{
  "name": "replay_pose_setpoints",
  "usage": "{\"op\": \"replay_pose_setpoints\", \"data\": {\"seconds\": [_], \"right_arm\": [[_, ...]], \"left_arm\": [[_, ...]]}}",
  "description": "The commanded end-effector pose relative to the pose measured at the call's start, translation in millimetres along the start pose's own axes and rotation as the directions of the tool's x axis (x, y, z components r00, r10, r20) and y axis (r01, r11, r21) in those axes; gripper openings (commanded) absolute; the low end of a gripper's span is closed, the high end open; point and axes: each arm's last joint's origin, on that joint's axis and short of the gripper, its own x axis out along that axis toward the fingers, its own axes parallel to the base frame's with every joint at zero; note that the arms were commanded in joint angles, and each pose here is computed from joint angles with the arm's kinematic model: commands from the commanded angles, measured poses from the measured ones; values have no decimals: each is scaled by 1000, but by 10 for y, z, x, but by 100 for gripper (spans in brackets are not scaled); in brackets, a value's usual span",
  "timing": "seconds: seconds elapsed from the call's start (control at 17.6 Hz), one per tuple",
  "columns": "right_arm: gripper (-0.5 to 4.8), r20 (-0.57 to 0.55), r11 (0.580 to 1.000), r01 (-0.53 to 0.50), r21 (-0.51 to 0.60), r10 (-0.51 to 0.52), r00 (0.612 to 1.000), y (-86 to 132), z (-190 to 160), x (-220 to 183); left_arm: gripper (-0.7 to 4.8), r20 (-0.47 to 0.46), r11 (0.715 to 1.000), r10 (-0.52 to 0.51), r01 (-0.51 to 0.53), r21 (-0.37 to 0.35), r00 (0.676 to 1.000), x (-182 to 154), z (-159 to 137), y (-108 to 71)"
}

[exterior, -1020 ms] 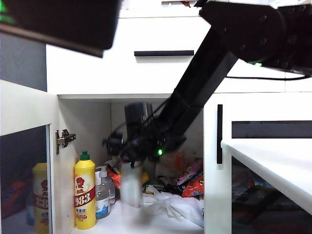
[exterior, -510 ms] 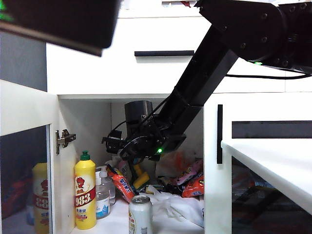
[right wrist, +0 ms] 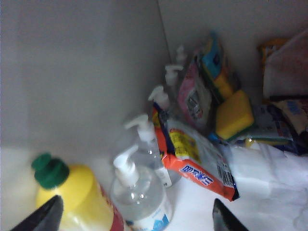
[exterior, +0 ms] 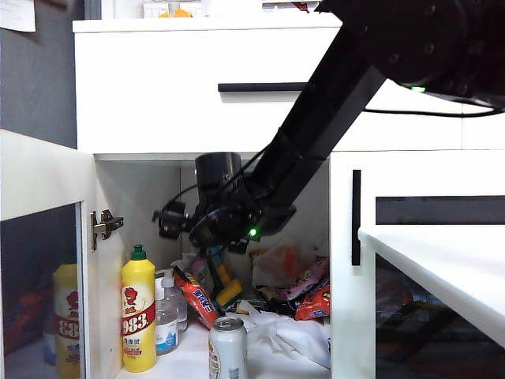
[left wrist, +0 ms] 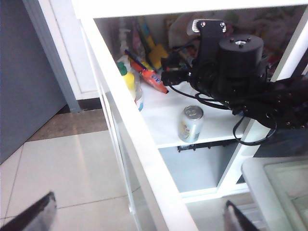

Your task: Open the left door of the white cabinet, pick up a can of beverage from the table on the right, place it inside the cabinet, and finally close the cabinet door.

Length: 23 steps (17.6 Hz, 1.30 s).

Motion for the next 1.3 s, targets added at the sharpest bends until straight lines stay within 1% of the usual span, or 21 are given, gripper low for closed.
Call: {"op": "replay_pose_setpoints", "data": {"seconds": [0.06, 0.11, 0.17, 0.23, 0.28, 0.34, 0.4, 0.45, 0.51, 0.57, 0.62, 0.74, 0.85, 0.91, 0.96, 1.02, 1.08, 1.13, 1.19, 1.25, 1.3], "right_arm": [[357, -40, 984, -69, 166, 77, 996, -1, 120, 15], [342, -79, 971, -61, 233, 81, 994, -14, 98, 19], [340, -101, 956, -64, 286, 97, 990, -13, 84, 17], [335, -119, 936, -83, 341, 131, 984, -4, 76, 15], [334, -131, 921, -114, 372, 174, 976, 13, 86, 11], [293, -142, 906, -142, 399, 215, 966, 34, 115, 3], [211, -148, 895, -162, 416, 243, 959, 50, 145, -3], [198, -150, 885, -183, 429, 270, 951, 63, 196, -9], [198, -175, 871, -179, 458, 286, 942, 75, 252, -23], [197, -217, 859, -148, 490, 285, 934, 80, 275, -39], [198, -270, 854, -110, 508, 279, 922, 74, 258, -54], [197, -395, 843, -2, 538, 255, 883, 70, 122, -99], [197, -423, 829, 4, 559, 281, 862, 163, 59, -140], [197, -439, 822, -11, 569, 315, 841, 210, 47, -161], [195, -471, 813, -2, 582, 338, 815, 227, 27, -182], [155, -500, 805, -2, 593, 371, 783, 240, 5, -199], [135, -515, 797, -15, 603, 405, 755, 258, 34, -218], [133, -524, 800, -8, 600, 400, 752, 283, 78, -239], [81, -526, 803, -10, 595, 399, 751, 319, 161, -267], [18, -536, 810, -7, 586, 395, 746, 349, 244, -301], [-2, -563, 832, -4, 555, 379, 735, 370, 313, -345]], "left_arm": [[479, 23, 1000, 1, -1, -7, 1000, -26, 18, 14], [479, 25, 1000, 2, -1, -8, 1000, -28, 18, 16], [479, 25, 1000, 2, -1, -8, 1000, -28, 18, 16], [479, 25, 1000, 1, -1, -8, 1000, -29, 19, 17], [479, 25, 1000, 1, -1, -8, 1000, -29, 19, 17], [479, 27, 1000, 1, -1, -10, 1000, -33, 19, 19], [479, 32, 1000, 0, 0, -13, 999, -44, 19, 25], [479, 38, 1000, 0, 0, -16, 999, -54, 21, 31], [479, 45, 1000, 0, 1, -21, 999, -66, 22, 39], [479, 50, 1000, 3, -1, -23, 999, -72, 23, 43], [479, 52, 1000, 2, -1, -25, 999, -73, 24, 44], [479, 59, 1000, 1, 1, -29, 998, -76, 32, 44], [479, 71, 999, -1, 3, -39, 997, -96, 34, 56], [479, 79, 999, -1, 5, -44, 997, -110, 35, 64], [479, 85, 999, -2, 6, -47, 996, -122, 34, 71], [479, 91, 999, -2, 6, -51, 996, -131, 36, 76], [479, 95, 999, -2, 7, -53, 996, -138, 36, 80], [479, 98, 998, -3, 9, -55, 995, -144, 36, 84], [479, 102, 998, 0, 6, -57, 995, -151, 36, 89], [479, 103, 998, 0, 6, -58, 995, -153, 38, 90], [479, 103, 998, 0, 6, -58, 995, -153, 38, 90]]}}
